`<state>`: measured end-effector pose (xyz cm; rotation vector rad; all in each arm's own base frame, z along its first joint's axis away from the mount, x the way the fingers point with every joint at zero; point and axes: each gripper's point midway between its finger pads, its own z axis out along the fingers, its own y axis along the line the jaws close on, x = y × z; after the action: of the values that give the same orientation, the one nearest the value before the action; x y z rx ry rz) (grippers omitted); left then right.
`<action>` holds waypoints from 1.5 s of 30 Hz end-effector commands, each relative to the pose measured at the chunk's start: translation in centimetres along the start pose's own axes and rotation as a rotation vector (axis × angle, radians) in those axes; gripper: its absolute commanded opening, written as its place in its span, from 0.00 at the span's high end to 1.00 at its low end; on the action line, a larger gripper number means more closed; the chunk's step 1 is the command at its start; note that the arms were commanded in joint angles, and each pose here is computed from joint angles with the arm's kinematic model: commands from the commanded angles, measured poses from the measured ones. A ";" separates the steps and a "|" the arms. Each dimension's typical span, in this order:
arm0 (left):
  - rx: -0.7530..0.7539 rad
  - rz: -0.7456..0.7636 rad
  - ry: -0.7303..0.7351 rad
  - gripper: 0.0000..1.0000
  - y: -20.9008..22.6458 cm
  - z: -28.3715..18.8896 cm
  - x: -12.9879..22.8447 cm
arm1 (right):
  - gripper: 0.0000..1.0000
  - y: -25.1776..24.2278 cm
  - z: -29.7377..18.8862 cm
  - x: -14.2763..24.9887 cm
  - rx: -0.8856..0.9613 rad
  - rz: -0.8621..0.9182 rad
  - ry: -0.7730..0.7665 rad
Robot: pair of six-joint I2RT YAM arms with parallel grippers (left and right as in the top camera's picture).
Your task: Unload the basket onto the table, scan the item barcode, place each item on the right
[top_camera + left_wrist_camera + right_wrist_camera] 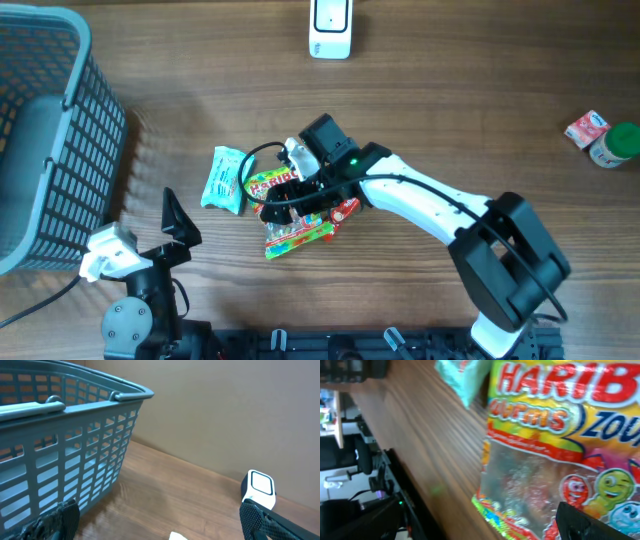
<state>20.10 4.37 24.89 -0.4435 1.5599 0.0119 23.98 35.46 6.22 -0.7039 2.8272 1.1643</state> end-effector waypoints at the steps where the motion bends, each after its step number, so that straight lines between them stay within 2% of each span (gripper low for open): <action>1: 0.016 0.000 0.018 0.00 -0.2 0.0 0.7 | 0.00 -2.8 2.6 1.3 0.042 0.070 0.067; 8: 0.001 0.022 0.069 0.00 0.2 0.0 1.9 | 0.00 -4.1 5.4 3.3 -0.027 0.135 0.168; 13: -0.008 0.035 0.097 0.00 0.5 -0.1 2.7 | 0.00 -4.5 5.7 3.7 -0.021 0.148 0.184; 21: -0.010 0.038 0.105 0.00 0.5 -0.1 2.8 | 0.00 -4.2 5.3 3.9 -0.059 0.167 0.201; 27: -0.010 0.039 0.105 0.00 0.5 -0.1 2.8 | 0.00 -1.7 2.5 2.5 -0.109 0.133 0.153; 32: -0.010 0.039 0.105 0.00 0.5 -0.1 2.8 | 0.00 0.2 -1.2 0.7 -0.038 0.025 0.030; 35: -0.010 0.039 0.105 0.00 0.5 -0.1 2.8 | 0.00 -0.6 -2.7 0.1 0.071 0.014 -0.028; 38: -0.010 0.039 0.105 0.00 0.5 -0.1 2.8 | 0.00 -2.6 -2.7 0.7 0.169 0.044 -0.019; 45: -0.010 0.039 0.105 0.00 0.5 -0.1 2.8 | 0.00 -5.9 -1.3 2.6 0.267 0.101 0.047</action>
<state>19.85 4.28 22.27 -0.4326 1.6712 0.0420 23.82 31.33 5.58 -0.5972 2.9589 0.9227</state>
